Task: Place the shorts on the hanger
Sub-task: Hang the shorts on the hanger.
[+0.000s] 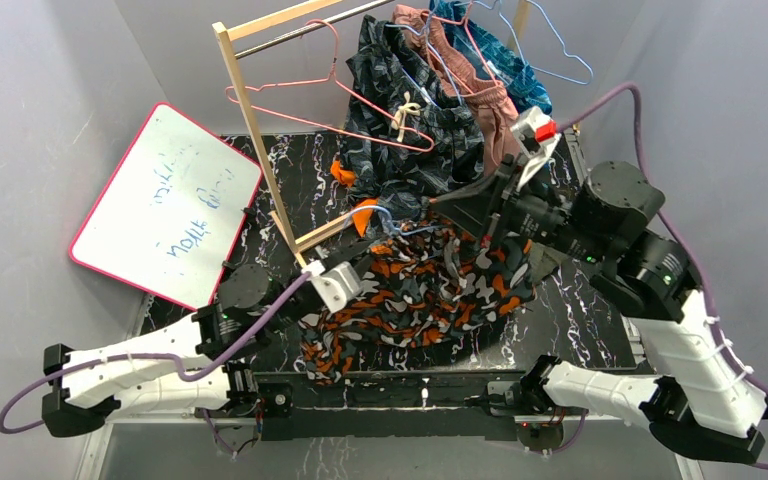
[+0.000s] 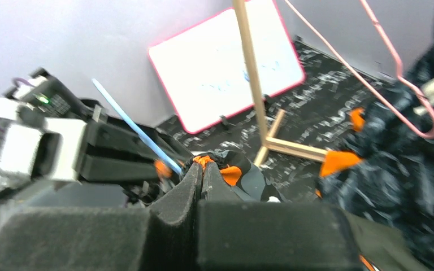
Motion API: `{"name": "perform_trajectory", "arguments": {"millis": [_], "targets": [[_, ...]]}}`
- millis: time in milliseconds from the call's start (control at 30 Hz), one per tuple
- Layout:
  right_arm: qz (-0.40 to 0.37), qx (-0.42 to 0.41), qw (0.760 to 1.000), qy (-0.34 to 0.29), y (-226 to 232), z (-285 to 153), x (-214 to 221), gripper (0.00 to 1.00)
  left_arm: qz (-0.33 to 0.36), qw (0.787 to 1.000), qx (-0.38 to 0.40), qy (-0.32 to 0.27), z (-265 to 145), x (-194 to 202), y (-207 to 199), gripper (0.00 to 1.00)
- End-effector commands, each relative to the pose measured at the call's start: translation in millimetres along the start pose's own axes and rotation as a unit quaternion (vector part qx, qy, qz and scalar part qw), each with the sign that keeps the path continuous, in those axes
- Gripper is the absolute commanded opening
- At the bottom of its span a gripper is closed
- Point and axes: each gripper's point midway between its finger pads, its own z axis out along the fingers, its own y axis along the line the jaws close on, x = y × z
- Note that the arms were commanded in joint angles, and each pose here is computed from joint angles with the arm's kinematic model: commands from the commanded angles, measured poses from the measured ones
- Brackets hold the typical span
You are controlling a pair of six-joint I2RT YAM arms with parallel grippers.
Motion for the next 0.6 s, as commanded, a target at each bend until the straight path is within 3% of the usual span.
{"name": "perform_trajectory", "arguments": {"millis": [0,233,567], "targets": [[0.052,-0.118,0.988,-0.083,47,8,-47,0.0,-0.006,0.997,-0.031,-0.064,11,-36,18,0.0],[0.1,-0.155,0.976,-0.113,54,18,-45,0.0,-0.036,0.99,-0.085,-0.102,18,-38,27,0.0],[0.097,-0.068,0.993,0.001,12,28,48,0.0,-0.093,0.974,-0.12,-0.166,-10,-61,46,0.0]]}}
